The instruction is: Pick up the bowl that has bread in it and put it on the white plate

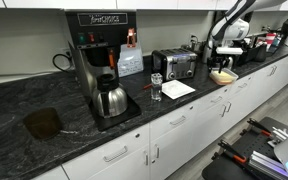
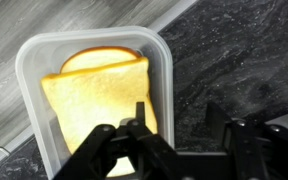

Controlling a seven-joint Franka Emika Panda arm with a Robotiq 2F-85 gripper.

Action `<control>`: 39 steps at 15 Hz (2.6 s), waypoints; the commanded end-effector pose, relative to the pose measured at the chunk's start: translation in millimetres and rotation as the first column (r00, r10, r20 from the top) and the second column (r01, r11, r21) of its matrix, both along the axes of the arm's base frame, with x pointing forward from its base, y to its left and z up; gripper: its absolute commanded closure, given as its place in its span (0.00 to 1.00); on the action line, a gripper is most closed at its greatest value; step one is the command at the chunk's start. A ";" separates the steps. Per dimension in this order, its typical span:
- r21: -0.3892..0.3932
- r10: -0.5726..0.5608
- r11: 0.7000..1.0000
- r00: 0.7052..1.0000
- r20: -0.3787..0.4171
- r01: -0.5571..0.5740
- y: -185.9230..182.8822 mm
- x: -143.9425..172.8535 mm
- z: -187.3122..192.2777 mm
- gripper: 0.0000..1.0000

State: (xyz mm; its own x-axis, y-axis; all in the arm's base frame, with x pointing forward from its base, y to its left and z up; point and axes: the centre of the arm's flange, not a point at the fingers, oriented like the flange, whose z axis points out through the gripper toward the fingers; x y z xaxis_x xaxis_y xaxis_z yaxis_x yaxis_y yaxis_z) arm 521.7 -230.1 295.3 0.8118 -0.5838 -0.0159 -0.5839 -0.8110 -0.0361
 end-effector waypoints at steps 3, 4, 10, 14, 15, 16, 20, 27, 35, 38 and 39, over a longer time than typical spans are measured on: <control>-0.014 0.008 1.000 1.000 -0.009 -0.008 8.9 -9.5 32.2 0.38; -0.006 0.007 1.000 1.000 -0.017 -0.007 8.9 -11.9 29.1 0.37; 0.045 -0.001 0.999 1.000 -0.014 0.001 14.1 -12.7 14.3 0.41; 0.048 -0.005 0.999 1.000 -0.027 0.007 12.2 -14.5 5.5 0.41; 0.052 -0.006 0.999 0.999 -0.031 0.008 12.1 -15.0 1.8 0.40; 0.055 -0.008 0.998 0.999 -0.036 0.010 12.3 -15.5 -1.1 0.40; 0.064 -0.002 0.998 0.999 -0.054 0.006 15.0 -14.5 -13.6 0.41; 0.065 -0.015 0.998 0.998 -0.061 0.019 12.3 -19.0 -12.8 0.97; 0.000 -0.016 1.000 0.997 -0.075 0.017 9.5 -39.9 8.5 0.98; -0.026 0.010 1.000 0.998 -0.067 -0.011 21.0 -50.0 30.6 0.98; -0.039 0.020 0.999 0.997 -0.069 -0.023 29.0 -53.1 38.3 0.98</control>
